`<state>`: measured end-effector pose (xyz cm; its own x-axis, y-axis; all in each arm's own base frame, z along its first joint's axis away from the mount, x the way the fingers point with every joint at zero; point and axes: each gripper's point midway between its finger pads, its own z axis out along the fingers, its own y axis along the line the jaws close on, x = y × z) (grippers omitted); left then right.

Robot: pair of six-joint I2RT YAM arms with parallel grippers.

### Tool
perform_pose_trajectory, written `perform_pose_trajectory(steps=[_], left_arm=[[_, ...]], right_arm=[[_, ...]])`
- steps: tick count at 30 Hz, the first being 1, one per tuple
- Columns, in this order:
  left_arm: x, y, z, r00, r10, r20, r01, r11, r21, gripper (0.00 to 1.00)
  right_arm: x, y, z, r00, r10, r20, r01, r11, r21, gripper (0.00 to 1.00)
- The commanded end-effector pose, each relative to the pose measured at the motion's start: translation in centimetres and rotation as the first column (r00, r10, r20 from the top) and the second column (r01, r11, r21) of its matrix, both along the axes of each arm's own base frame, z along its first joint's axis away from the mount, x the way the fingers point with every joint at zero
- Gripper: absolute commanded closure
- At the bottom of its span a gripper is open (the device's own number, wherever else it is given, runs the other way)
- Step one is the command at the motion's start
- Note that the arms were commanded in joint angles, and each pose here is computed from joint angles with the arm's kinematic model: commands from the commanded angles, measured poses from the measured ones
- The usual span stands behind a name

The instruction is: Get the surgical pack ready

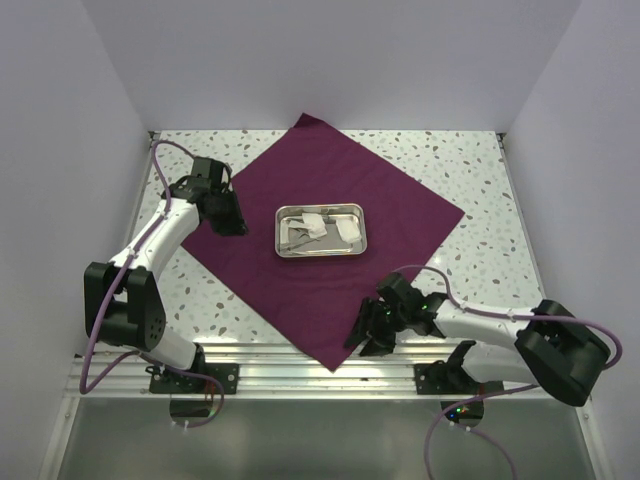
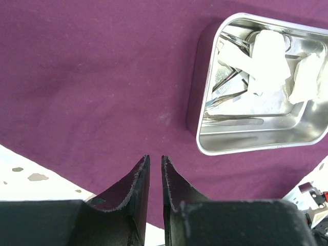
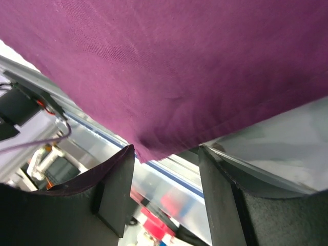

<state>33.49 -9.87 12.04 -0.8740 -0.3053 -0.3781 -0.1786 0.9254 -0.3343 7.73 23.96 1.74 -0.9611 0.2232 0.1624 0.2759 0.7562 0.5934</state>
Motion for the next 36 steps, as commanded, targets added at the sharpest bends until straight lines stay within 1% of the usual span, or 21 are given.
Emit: perform_pose_trajectory(steps=[1, 4, 7, 9, 11, 12, 14, 17, 18, 19, 20, 21, 22, 23, 25, 27, 30, 31, 33, 34, 36], left_arm=[[1.0, -0.5, 1.9, 0.998, -0.005, 0.061, 0.006, 1.0, -0.027, 0.82], [1.1, -0.5, 2.1, 0.998, -0.008, 0.066, 0.01, 1.0, -0.027, 0.82], [1.1, -0.5, 2.1, 0.998, -0.012, 0.067, 0.014, 1.0, -0.025, 0.82], [1.0, -0.5, 2.2, 0.998, -0.016, 0.067, 0.018, 1.0, -0.026, 0.82], [1.0, -0.5, 2.1, 0.997, -0.024, 0.069, 0.026, 0.999, -0.024, 0.82], [0.9, -0.5, 2.2, 0.997, -0.027, 0.068, 0.028, 0.999, -0.023, 0.82], [0.8, -0.5, 2.2, 0.997, -0.035, 0.067, 0.037, 0.999, -0.019, 0.82], [0.6, -0.4, 2.4, 0.997, -0.043, 0.069, 0.044, 0.999, -0.013, 0.82], [0.5, -0.3, 2.5, 0.996, -0.044, 0.072, 0.045, 0.999, -0.01, 0.82], [0.4, -0.3, 2.6, 0.996, -0.048, 0.078, 0.048, 0.999, -0.007, 0.82], [0.3, -0.2, 2.6, 0.996, -0.048, 0.077, 0.048, 0.999, -0.002, 0.82], [0.2, -0.1, 2.6, 0.996, -0.052, 0.077, 0.052, 0.999, 0.001, 0.82], [0.2, 0.0, 2.7, 0.996, -0.052, 0.079, 0.051, 0.999, 0.005, 0.82], [0.1, 0.0, 2.7, 0.995, -0.053, 0.079, 0.053, 0.999, 0.006, 0.82], [0.0, 0.1, 2.6, 0.995, -0.057, 0.078, 0.056, 0.998, 0.012, 0.82], [0.0, 0.3, 2.5, 0.996, -0.052, 0.076, 0.051, 0.998, 0.021, 0.82], [0.1, 0.8, 2.7, 0.996, -0.04, 0.082, 0.037, 0.998, 0.042, 0.82], [0.1, 1.1, 2.9, 0.995, -0.035, 0.089, 0.03, 0.998, 0.051, 0.82], [0.2, 1.3, 3.3, 0.994, -0.036, 0.104, 0.029, 0.998, 0.064, 0.81], [0.2, 1.4, 3.6, 0.993, -0.033, 0.109, 0.026, 0.997, 0.067, 0.81], [0.3, 1.8, 3.8, 0.993, -0.032, 0.115, 0.022, 0.996, 0.089, 0.82]], right_arm=[[2.3, 1.5, 0.8, 0.989, -0.131, 0.07, 0.131, 0.991, 0.012, 0.44], [2.6, 1.5, 0.6, 0.977, -0.195, 0.085, 0.194, 0.981, 0.015, 0.43], [3.1, 2.4, 0.9, 0.97, -0.212, 0.121, 0.211, 0.977, 0.022, 0.43], [3.3, 3.1, 0.7, 0.965, -0.224, 0.135, 0.225, 0.974, 0.011, 0.45], [3.2, 4.1, 0.8, 0.963, -0.225, 0.148, 0.224, 0.974, 0.026, 0.46], [3.4, 4.3, 0.3, 0.958, -0.249, 0.145, 0.25, 0.968, 0.012, 0.48], [3.3, 5.1, 0.5, 0.954, -0.255, 0.155, 0.253, 0.967, 0.038, 0.52], [4.0, 5.5, 1.8, 0.943, -0.272, 0.19, 0.266, 0.962, 0.057, 0.66], [4.1, 5.6, 2.4, 0.943, -0.269, 0.198, 0.261, 0.963, 0.069, 0.79], [4.0, 5.6, 2.6, 0.943, -0.266, 0.198, 0.258, 0.964, 0.066, 0.88], [4.3, 6.0, 3.6, 0.941, -0.267, 0.207, 0.254, 0.963, 0.085, 0.92], [4.6, 6.4, 4.3, 0.94, -0.255, 0.227, 0.238, 0.966, 0.101, 0.99], [4.4, 5.9, 4.1, 0.944, -0.24, 0.225, 0.232, 0.971, 0.061, 1.0], [4.9, 6.7, 5.4, 0.942, -0.237, 0.236, 0.224, 0.971, 0.081, 1.0], [5.2, 6.5, 5.7, 0.948, -0.198, 0.249, 0.194, 0.98, 0.041, 1.0], [6.1, 7.0, 7.4, 0.945, -0.174, 0.277, 0.168, 0.985, 0.047, 1.0], [8.3, 6.7, 9.3, 0.935, -0.187, 0.301, 0.18, 0.982, 0.051, 1.0], [10.1, 6.5, 10.5, 0.923, -0.222, 0.315, 0.21, 0.975, 0.072, 1.0], [11.5, 6.5, 11.5, 0.922, -0.217, 0.32, 0.2, 0.976, 0.083, 1.0], [13.0, 6.0, 11.8, 0.918, -0.238, 0.317, 0.223, 0.971, 0.086, 1.0], [14.8, 6.6, 12.8, 0.92, -0.212, 0.329, 0.197, 0.977, 0.078, 1.0]])
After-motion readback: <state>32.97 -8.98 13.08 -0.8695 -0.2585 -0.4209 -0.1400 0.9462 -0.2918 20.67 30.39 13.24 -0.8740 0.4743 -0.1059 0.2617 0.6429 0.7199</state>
